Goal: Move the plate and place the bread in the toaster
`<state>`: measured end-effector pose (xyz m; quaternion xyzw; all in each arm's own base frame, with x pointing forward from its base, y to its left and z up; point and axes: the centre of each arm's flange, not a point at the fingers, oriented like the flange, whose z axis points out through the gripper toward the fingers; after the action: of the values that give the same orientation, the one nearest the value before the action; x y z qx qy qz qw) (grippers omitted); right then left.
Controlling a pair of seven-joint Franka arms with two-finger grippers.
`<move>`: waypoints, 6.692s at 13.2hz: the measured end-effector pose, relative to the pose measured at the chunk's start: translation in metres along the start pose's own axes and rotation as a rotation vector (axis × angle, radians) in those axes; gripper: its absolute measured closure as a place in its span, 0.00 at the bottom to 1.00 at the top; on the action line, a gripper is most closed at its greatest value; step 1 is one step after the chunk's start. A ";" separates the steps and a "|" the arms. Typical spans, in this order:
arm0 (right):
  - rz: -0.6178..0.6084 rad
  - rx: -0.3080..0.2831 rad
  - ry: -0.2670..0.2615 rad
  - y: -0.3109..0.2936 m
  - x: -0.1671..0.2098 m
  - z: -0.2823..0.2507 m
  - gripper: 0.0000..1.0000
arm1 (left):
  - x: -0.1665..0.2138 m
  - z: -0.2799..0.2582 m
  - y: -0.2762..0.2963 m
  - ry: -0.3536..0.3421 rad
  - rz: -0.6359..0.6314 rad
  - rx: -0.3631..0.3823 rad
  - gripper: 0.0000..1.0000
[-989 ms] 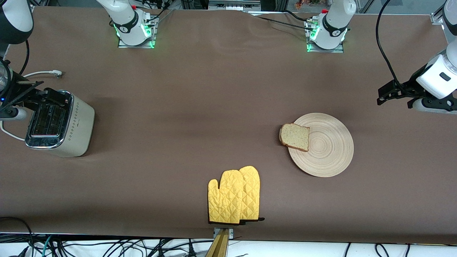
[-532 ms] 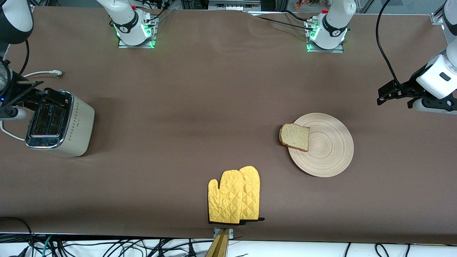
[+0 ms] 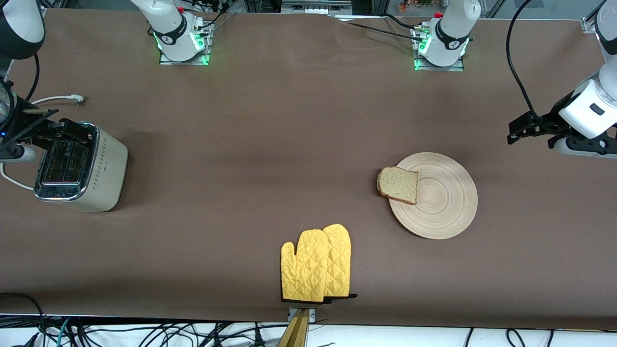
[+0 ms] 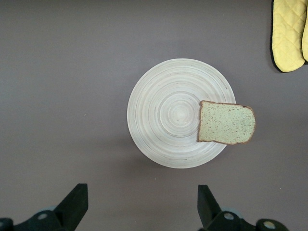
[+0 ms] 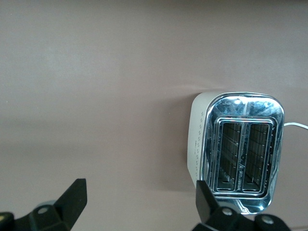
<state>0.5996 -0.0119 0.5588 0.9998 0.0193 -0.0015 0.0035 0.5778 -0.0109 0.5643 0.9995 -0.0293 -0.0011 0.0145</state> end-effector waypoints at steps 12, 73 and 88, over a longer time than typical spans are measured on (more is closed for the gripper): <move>0.000 0.000 0.000 0.000 0.000 0.000 0.00 | 0.000 0.000 0.000 0.000 0.000 0.000 0.00; 0.005 0.003 -0.045 0.002 0.025 0.054 0.00 | 0.013 0.453 0.220 -0.046 -0.067 -1.105 0.92; 0.068 0.276 -0.140 -0.025 0.023 0.103 0.00 | 0.018 0.449 0.164 -0.106 0.008 -1.024 0.00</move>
<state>0.6209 0.0133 0.4555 0.9883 -0.0154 -0.0739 -0.1326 0.5844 -0.1886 0.1203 0.8627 -0.0297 -0.0660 0.5004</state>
